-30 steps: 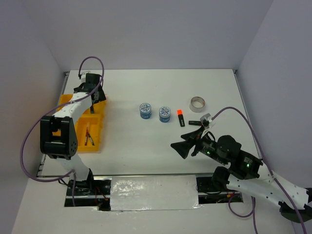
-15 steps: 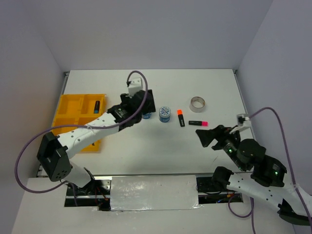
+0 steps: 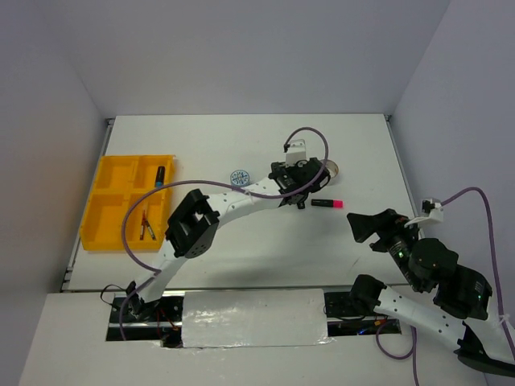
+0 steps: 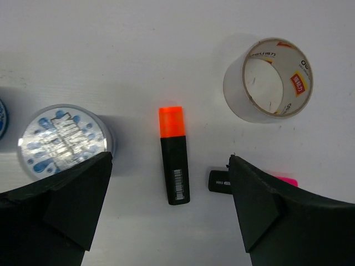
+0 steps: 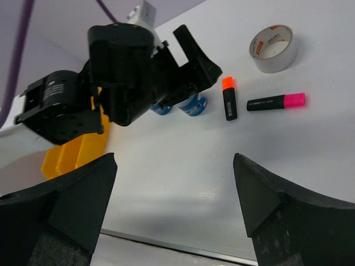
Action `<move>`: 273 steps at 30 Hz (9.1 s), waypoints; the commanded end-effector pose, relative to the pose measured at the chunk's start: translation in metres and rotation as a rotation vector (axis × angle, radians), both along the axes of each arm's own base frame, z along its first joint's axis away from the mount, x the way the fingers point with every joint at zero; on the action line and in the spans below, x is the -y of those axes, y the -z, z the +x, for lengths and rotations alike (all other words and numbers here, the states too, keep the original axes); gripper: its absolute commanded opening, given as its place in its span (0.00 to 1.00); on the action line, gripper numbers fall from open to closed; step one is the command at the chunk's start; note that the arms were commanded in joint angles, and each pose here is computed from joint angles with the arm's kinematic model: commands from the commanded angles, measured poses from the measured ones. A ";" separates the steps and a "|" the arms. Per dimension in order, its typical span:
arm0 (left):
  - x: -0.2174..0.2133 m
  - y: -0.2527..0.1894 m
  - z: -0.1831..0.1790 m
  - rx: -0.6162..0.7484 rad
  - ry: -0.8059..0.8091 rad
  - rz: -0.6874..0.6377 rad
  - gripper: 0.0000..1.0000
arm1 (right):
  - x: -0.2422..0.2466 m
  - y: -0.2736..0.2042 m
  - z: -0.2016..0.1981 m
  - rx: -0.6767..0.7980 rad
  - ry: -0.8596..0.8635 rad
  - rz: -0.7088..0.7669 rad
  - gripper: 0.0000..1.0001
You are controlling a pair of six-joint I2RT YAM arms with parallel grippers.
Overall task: Sort the stationery into containers
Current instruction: Pick up the pen from the center of the board, then place the pen in the storage box, then pick up the pen from the center of the board, then place the pen in the storage box, then pick up the stationery from the center of the board.
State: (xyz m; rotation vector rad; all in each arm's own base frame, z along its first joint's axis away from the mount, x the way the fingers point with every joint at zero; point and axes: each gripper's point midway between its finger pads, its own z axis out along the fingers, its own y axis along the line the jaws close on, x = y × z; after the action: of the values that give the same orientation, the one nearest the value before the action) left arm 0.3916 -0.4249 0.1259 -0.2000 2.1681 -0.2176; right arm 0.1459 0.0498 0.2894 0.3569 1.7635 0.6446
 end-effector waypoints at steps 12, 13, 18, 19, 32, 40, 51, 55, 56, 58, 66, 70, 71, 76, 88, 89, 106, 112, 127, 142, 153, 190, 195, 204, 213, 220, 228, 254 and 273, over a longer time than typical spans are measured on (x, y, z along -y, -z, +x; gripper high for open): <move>0.033 0.067 0.016 -0.008 0.033 0.040 0.77 | -0.023 0.005 -0.004 0.038 -0.132 -0.045 0.92; 0.034 0.078 0.014 -0.022 0.038 0.051 0.75 | -0.023 0.004 -0.004 0.042 -0.133 -0.041 0.92; 0.035 0.104 0.015 -0.066 0.047 0.055 0.68 | -0.022 0.005 -0.006 0.051 -0.144 -0.042 0.92; 0.035 0.107 0.014 -0.073 0.051 0.055 0.61 | -0.021 0.005 -0.006 0.051 -0.139 -0.042 0.92; 0.036 0.002 0.014 0.063 0.151 -0.026 0.00 | -0.026 0.005 -0.005 0.060 -0.156 -0.044 0.92; -0.007 -0.177 0.001 0.325 0.278 -0.068 0.00 | -0.038 0.004 -0.002 0.071 -0.190 -0.054 0.92; -0.335 -0.155 0.064 0.202 -0.156 0.127 0.01 | -0.077 0.021 0.002 0.055 -0.322 -0.140 0.93; -0.392 -0.125 0.069 0.190 -0.174 0.169 0.00 | -0.089 0.030 0.005 0.028 -0.356 -0.194 0.93; -0.413 -0.121 0.073 0.190 -0.208 0.175 0.00 | -0.091 0.030 0.005 0.029 -0.362 -0.194 0.94; -0.430 -0.107 0.073 0.159 -0.230 0.162 0.00 | -0.093 0.032 0.005 0.021 -0.371 -0.201 0.93; -0.466 -0.067 0.076 0.093 -0.252 0.141 0.12 | -0.095 0.036 0.008 0.017 -0.373 -0.238 0.94; -0.475 -0.035 0.071 0.025 -0.263 0.159 0.17 | -0.088 0.029 0.011 0.024 -0.341 -0.251 0.94; -0.478 -0.029 0.070 0.017 -0.263 0.150 0.20 | -0.088 0.027 0.011 0.028 -0.340 -0.247 0.95; -0.483 -0.023 0.066 0.011 -0.287 0.128 0.79 | -0.094 0.027 0.014 0.027 -0.345 -0.248 0.97; -0.470 -0.161 0.016 0.188 -0.351 0.106 0.99 | -0.083 0.057 0.068 -0.176 -0.065 -0.224 1.00; -0.441 -0.174 0.009 0.212 -0.282 0.125 0.99 | -0.077 0.059 0.074 -0.192 -0.019 -0.211 1.00; -0.373 -0.136 -0.165 0.383 0.089 0.037 0.99 | 0.031 0.160 0.158 -0.646 0.847 0.192 0.98; -0.371 -0.130 -0.164 0.355 0.093 0.043 0.99 | 0.037 0.211 0.187 -0.841 0.940 0.211 0.95; -0.365 -0.134 -0.166 0.377 0.136 0.032 0.99 | 0.031 0.267 0.189 -1.061 1.011 0.149 0.78; -0.359 -0.136 -0.166 0.390 0.164 0.018 0.99 | 0.039 0.268 0.185 -1.027 0.965 0.100 0.00; -0.233 -0.151 -0.170 0.325 0.682 -0.388 0.99 | -0.078 0.127 0.208 -0.493 0.310 -0.163 0.00; -0.213 -0.113 -0.091 0.144 0.444 -0.324 0.00 | -0.236 -0.004 0.128 -0.136 -0.295 0.031 1.00; -0.332 -0.098 -0.031 0.102 0.050 -0.152 0.00 | -0.181 0.007 0.137 -0.131 -0.215 0.061 1.00; -0.458 -0.063 0.037 -0.067 -0.290 0.024 0.07 | -0.168 0.039 0.123 -0.126 -0.316 -0.095 1.00; -0.487 -0.008 0.058 -0.253 -0.350 0.076 0.24 | -0.161 0.053 0.123 -0.138 -0.335 -0.163 1.00; -0.483 -0.004 0.054 -0.237 -0.347 0.031 0.73 | -0.156 0.045 0.124 -0.119 -0.326 -0.169 1.00; -0.423 -0.115 0.053 0.056 -0.217 -0.022 0.99 | -0.149 0.039 0.116 -0.101 -0.318 -0.154 1.00; -0.165 0.018 0.052 -0.151 0.288 0.154 0.99 | -0.132 0.011 0.041 -0.005 -0.476 -0.051 1.00; -0.184 0.043 0.042 -0.211 0.248 0.178 0.02 | -0.137 0.015 0.046 -0.018 -0.484 -0.063 1.00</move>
State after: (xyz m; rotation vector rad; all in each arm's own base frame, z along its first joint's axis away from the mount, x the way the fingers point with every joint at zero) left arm 0.4296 -0.2485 0.0714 0.1826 2.4363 -0.1667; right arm 0.1895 0.1851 0.2708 -0.1037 1.9176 0.9220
